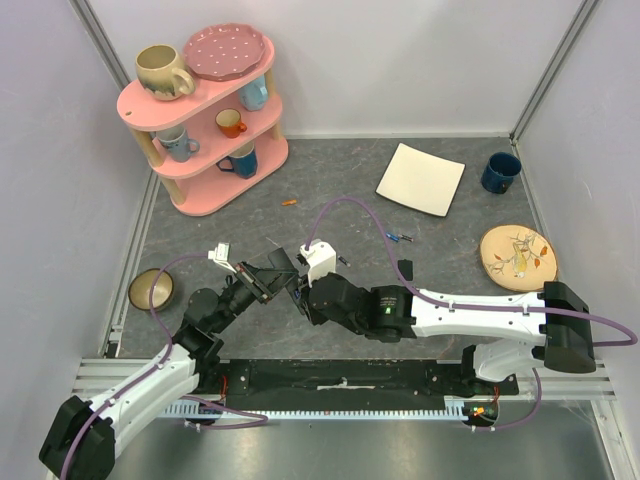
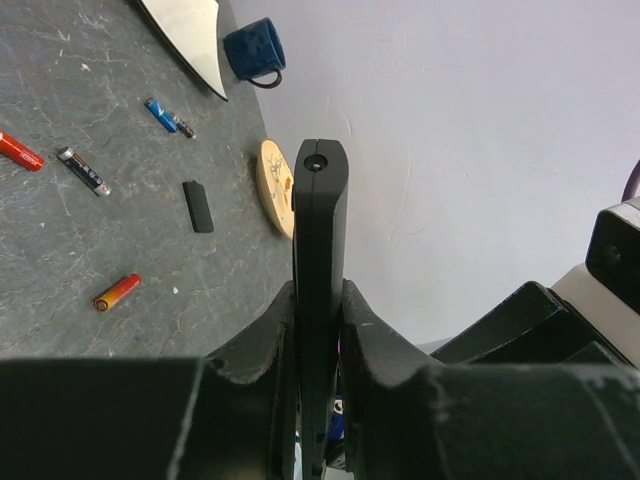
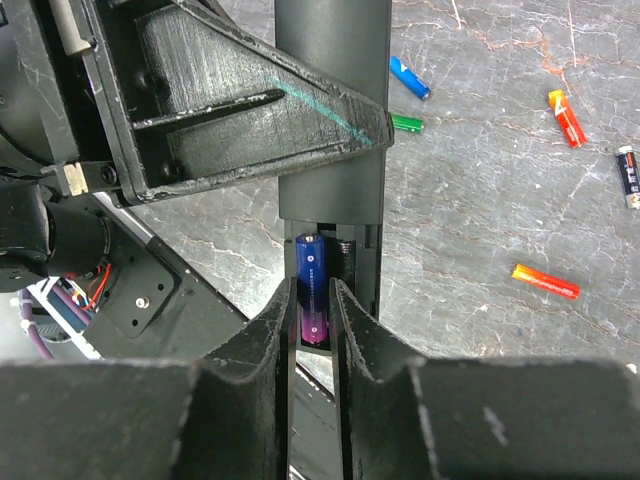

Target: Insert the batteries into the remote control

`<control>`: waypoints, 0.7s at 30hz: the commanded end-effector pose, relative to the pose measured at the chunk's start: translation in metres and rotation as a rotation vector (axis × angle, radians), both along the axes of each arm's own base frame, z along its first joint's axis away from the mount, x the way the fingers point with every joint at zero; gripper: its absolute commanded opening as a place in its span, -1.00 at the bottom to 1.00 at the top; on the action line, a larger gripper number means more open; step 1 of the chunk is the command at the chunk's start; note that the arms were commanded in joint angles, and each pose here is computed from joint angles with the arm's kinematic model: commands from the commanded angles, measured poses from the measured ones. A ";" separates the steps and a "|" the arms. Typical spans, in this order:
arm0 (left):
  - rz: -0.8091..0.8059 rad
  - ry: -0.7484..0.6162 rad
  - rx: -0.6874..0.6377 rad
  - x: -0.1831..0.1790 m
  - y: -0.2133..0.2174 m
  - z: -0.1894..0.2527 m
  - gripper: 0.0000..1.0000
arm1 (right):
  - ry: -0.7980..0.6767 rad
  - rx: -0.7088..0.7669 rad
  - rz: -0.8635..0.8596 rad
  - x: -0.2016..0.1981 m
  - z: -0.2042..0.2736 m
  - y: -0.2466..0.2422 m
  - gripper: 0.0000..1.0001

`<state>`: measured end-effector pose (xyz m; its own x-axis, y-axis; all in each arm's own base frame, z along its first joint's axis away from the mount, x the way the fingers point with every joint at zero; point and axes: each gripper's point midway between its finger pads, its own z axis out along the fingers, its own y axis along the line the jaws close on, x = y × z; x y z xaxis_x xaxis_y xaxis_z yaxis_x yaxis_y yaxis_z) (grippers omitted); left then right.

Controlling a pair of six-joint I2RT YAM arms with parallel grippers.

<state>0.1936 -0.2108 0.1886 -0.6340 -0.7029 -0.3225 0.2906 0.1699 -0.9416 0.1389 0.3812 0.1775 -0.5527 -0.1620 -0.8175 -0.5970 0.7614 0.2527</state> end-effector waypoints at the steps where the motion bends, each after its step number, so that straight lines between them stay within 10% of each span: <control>1: 0.024 -0.022 -0.029 -0.003 0.007 -0.009 -0.96 | 0.003 -0.053 -0.019 0.001 -0.004 -0.006 -0.49; 21: 0.013 -0.006 0.000 -0.003 0.005 -0.018 -0.96 | -0.011 -0.019 -0.036 0.005 0.016 -0.004 -0.23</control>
